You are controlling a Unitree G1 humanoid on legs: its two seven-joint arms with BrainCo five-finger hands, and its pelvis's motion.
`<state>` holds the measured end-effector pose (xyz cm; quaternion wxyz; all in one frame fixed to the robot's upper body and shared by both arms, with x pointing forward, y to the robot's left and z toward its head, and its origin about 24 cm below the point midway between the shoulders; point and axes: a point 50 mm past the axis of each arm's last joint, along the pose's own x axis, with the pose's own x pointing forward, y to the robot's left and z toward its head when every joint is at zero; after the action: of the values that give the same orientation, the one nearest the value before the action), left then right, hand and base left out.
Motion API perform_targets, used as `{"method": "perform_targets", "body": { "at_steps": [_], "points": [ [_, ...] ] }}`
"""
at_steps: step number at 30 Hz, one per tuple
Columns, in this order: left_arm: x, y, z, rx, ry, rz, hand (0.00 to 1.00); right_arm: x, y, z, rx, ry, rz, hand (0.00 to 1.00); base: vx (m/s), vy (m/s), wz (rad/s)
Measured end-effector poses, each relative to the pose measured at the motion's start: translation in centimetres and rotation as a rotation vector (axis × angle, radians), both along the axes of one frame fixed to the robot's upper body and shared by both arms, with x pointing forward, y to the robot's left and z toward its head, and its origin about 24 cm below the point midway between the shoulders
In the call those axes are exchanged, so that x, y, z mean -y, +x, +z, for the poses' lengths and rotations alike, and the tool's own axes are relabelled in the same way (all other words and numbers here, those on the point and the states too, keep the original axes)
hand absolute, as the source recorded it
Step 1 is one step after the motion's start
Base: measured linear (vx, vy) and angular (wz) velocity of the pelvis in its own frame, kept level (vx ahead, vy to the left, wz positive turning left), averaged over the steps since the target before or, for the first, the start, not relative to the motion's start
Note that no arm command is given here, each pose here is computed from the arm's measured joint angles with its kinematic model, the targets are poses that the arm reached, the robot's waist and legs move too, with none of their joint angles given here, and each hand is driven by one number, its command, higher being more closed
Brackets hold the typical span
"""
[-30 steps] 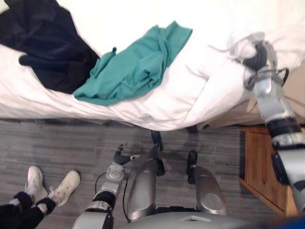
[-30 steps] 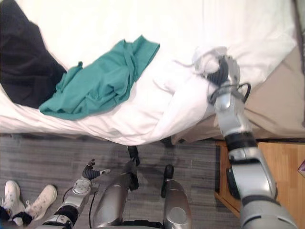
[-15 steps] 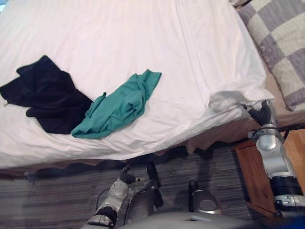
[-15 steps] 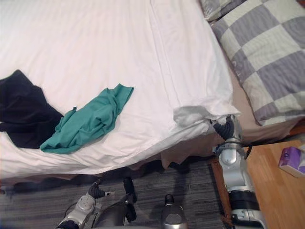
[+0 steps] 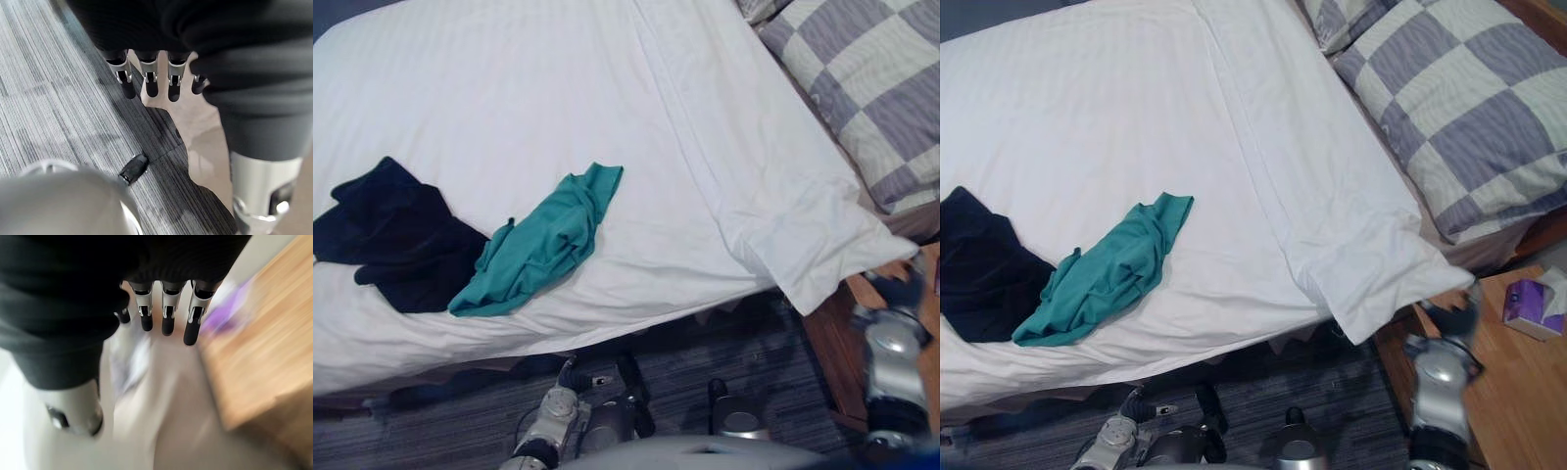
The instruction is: Tidy the bed and pick cloth on bed and put in laundry
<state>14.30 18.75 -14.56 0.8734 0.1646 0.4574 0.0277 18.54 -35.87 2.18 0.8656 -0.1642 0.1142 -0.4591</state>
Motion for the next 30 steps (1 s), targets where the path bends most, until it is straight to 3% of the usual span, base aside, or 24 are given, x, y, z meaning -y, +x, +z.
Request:
{"method": "perform_targets", "body": {
  "at_steps": [3,8,9,16,25,30],
  "points": [
    [0.3,-0.2,-0.1,-0.003,-0.013,0.016,0.00,2.1,-3.0,1.3,0.037,-0.054,-0.159,0.00,0.03,-0.006,-0.20],
    [1.2,-0.7,-0.4,-0.015,-0.041,0.027,0.00,3.1,-5.0,2.9,0.080,-0.126,-0.279,0.00,0.02,0.003,-0.18],
    [1.5,-0.7,-0.4,-0.014,-0.046,0.028,0.00,3.2,-4.9,3.5,0.103,-0.142,-0.288,1.00,0.00,0.000,0.00],
    [1.9,-1.4,-0.7,-0.054,-0.048,0.020,0.00,0.9,-0.1,5.7,0.307,-0.088,-0.166,1.00,-0.04,0.003,0.07],
    [1.7,0.2,-0.3,-0.033,-0.028,0.042,0.00,-5.1,10.3,13.8,1.067,0.406,0.235,1.00,-0.07,0.011,0.23],
    [0.3,1.0,0.1,0.018,-0.064,0.221,0.00,-8.2,12.6,17.9,1.426,0.719,0.420,1.00,0.00,0.027,0.07]
  ]
}}
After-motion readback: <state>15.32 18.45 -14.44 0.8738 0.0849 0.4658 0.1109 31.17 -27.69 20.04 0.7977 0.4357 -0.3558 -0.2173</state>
